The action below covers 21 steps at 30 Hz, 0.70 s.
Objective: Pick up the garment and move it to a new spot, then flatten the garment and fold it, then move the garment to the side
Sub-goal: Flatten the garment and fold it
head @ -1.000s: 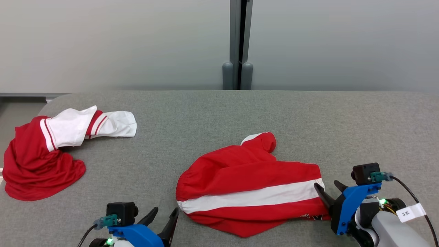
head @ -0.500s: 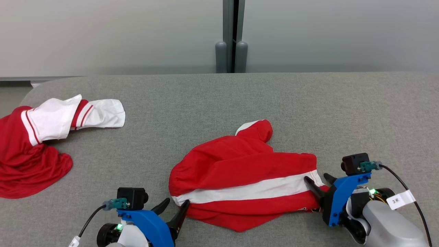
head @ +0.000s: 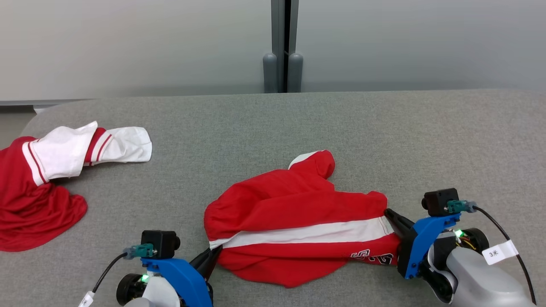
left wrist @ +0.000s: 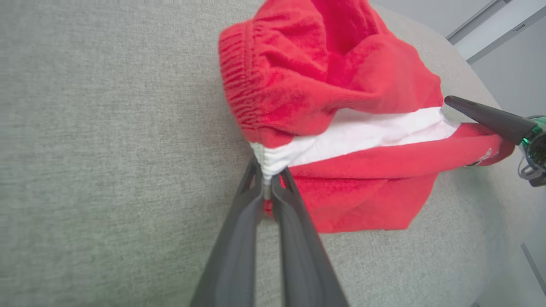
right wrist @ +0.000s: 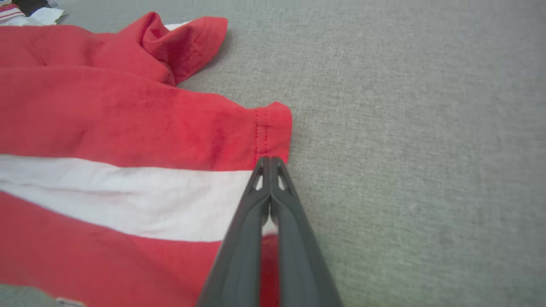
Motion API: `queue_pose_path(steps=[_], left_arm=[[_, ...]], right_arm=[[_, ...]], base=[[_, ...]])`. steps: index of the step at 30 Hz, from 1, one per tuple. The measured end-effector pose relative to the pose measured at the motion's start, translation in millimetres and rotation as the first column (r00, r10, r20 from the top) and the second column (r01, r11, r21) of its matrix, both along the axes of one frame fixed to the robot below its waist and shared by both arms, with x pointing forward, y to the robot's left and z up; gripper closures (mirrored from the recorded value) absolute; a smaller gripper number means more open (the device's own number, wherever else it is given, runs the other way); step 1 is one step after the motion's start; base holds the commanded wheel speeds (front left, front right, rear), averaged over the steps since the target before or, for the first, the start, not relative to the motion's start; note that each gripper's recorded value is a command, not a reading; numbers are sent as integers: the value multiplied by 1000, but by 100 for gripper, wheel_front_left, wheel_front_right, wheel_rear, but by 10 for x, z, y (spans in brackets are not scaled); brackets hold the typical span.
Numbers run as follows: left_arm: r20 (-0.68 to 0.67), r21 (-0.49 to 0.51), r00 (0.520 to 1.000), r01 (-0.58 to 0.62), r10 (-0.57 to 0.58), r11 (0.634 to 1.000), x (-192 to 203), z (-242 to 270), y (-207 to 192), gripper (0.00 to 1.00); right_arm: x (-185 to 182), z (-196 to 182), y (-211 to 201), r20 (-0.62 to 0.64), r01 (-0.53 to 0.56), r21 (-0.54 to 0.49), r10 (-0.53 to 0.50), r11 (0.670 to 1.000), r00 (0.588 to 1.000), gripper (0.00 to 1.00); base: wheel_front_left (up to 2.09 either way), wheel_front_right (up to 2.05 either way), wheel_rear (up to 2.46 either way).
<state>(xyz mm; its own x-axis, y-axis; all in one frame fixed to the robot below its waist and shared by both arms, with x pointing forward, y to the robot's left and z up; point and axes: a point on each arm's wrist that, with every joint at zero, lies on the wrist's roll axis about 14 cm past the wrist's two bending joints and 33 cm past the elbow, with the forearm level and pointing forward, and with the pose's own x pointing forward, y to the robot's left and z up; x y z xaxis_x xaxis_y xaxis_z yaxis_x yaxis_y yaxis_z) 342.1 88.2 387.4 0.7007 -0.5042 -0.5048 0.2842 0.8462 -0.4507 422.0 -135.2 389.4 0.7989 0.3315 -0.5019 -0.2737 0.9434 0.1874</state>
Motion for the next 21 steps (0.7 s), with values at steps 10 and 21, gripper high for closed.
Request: queue_pose_path(steps=[10,21], left_arm=[[104,30,994,12,-15,999,-5,240,92,100],[208,119,973,75,-99,990,338,658,137,100]], right_arm=[[40,460,26,176,28,121,-49,992,983,100],[145,729,-78,204,53,203,-95,978,974,100]], base=[[0,0,0],[0,0,0]])
